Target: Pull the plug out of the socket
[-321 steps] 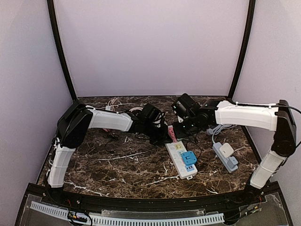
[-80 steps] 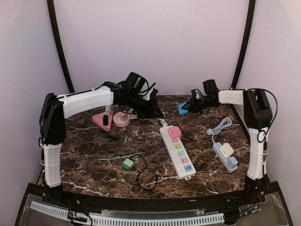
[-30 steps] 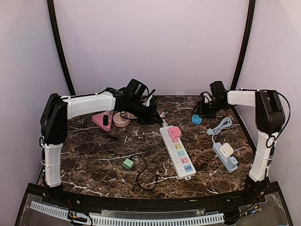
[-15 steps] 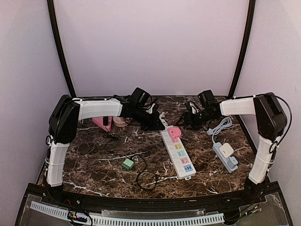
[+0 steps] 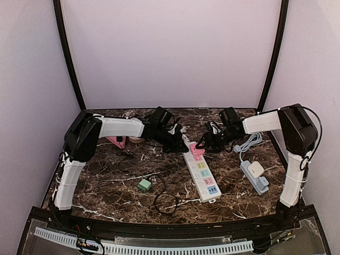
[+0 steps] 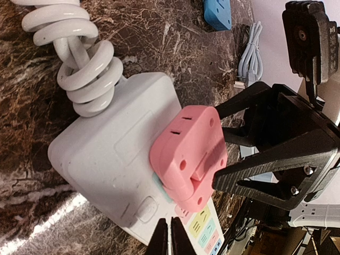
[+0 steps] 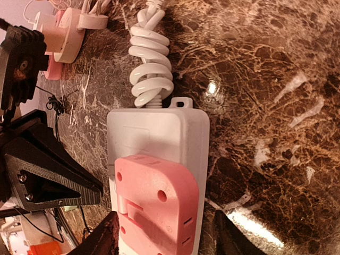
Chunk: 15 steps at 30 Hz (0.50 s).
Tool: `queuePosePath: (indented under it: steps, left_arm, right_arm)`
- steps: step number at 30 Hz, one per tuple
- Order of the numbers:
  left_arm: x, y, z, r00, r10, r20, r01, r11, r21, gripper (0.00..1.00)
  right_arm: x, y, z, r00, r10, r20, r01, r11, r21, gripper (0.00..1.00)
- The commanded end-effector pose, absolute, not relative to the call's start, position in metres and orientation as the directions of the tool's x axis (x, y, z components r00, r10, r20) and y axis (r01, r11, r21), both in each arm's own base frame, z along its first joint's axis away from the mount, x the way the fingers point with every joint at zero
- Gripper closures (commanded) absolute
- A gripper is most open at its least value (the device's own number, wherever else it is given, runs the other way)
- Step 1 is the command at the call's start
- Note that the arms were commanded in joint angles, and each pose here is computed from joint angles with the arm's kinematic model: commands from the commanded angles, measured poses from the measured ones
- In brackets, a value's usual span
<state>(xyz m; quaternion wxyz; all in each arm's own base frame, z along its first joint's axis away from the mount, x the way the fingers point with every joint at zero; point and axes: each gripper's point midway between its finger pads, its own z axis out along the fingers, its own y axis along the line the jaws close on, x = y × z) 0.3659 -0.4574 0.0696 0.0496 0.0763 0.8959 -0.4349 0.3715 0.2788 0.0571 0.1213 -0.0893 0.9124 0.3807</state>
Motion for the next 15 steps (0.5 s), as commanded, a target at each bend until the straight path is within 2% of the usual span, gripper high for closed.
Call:
queuePosePath:
  steps: [1, 6, 15]
  left_arm:
    - [0.370, -0.464, 0.075, -0.981, 0.094, -0.170, 0.193, 0.593, -0.782, 0.97]
    - [0.370, -0.461, 0.065, -0.983, 0.095, -0.159, 0.184, 0.613, -0.769, 0.97]
    - [0.369, -0.459, 0.061, -0.982, 0.098, -0.158, 0.185, 0.627, -0.756, 0.97]
  right_arm:
    - [0.369, 0.286, 0.060, -0.953, -0.086, -0.290, -0.270, 0.676, 0.686, 0.48]
    - [0.366, 0.288, 0.077, -0.948, -0.090, -0.306, -0.286, 0.664, 0.691, 0.52]
    - [0.361, 0.290, 0.104, -0.938, -0.082, -0.337, -0.307, 0.648, 0.697, 0.53]
